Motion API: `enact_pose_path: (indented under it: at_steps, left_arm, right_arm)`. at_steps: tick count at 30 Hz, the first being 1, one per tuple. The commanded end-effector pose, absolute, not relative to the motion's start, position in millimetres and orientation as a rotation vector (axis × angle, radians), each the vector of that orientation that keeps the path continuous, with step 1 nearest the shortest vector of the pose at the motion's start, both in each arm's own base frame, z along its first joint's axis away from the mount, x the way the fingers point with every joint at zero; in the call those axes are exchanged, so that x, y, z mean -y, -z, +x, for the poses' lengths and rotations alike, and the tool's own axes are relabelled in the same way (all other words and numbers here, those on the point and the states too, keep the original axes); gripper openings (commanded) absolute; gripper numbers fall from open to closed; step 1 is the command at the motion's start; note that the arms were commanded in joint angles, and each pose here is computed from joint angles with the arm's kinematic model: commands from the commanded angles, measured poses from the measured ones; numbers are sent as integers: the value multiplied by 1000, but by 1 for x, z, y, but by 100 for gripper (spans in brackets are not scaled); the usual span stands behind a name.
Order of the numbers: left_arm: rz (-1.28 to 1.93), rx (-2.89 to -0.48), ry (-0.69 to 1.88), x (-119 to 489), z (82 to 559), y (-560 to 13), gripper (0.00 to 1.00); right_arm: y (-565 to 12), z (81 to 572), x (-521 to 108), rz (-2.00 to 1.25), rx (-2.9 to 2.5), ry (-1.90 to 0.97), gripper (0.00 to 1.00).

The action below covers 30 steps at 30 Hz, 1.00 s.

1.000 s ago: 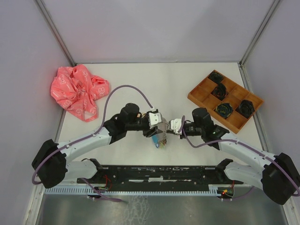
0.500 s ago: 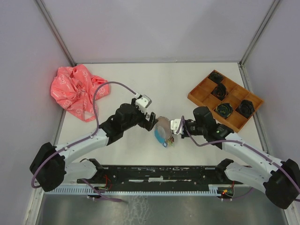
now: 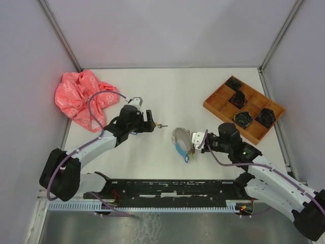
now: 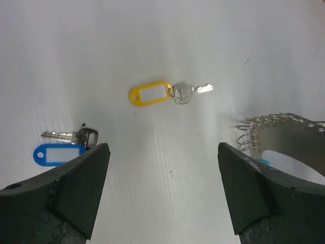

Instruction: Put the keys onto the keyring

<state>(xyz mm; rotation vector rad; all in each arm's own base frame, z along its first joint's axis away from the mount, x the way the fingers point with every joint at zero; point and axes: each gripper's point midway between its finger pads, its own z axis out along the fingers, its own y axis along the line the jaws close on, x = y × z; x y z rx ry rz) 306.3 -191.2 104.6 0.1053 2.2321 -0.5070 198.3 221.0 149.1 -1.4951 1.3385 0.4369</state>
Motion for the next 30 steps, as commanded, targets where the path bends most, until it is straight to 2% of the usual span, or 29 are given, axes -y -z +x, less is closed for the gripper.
enact_pose_path:
  at_steps: [1, 5, 10, 13, 16, 19, 22, 30]
  left_arm:
    - [-3, -2316, 436, 182, 311, -103, 92]
    - [47, -2418, 329, 173, 308, -89, 89]
    - [154, -2525, 51, 144, 309, -80, 77]
    - [250, -2568, -58, 135, 307, -74, 63]
    - [331, -2585, -162, 130, 309, -70, 56]
    - [417, -2607, -208, 136, 310, -63, 53]
    - [449, -2640, -252, 136, 312, -53, 45]
    - [493, -2682, -340, 131, 316, -33, 35]
  right_arm:
    - [-168, 204, -214, -1450, -1308, -371, 1]
    - [-172, 201, -210, -1415, -1296, -359, 1]
    - [-176, 198, -209, -1383, -1291, -373, 1]
    - [-177, 196, -211, -1384, -1285, -394, 1]
    - [-175, 193, -214, -1389, -1278, -418, 1]
    - [-175, 191, -216, -1393, -1277, -435, 1]
    - [-175, 190, -216, -1396, -1272, -435, 1]
    - [-176, 188, -218, -1400, -1262, -437, 1]
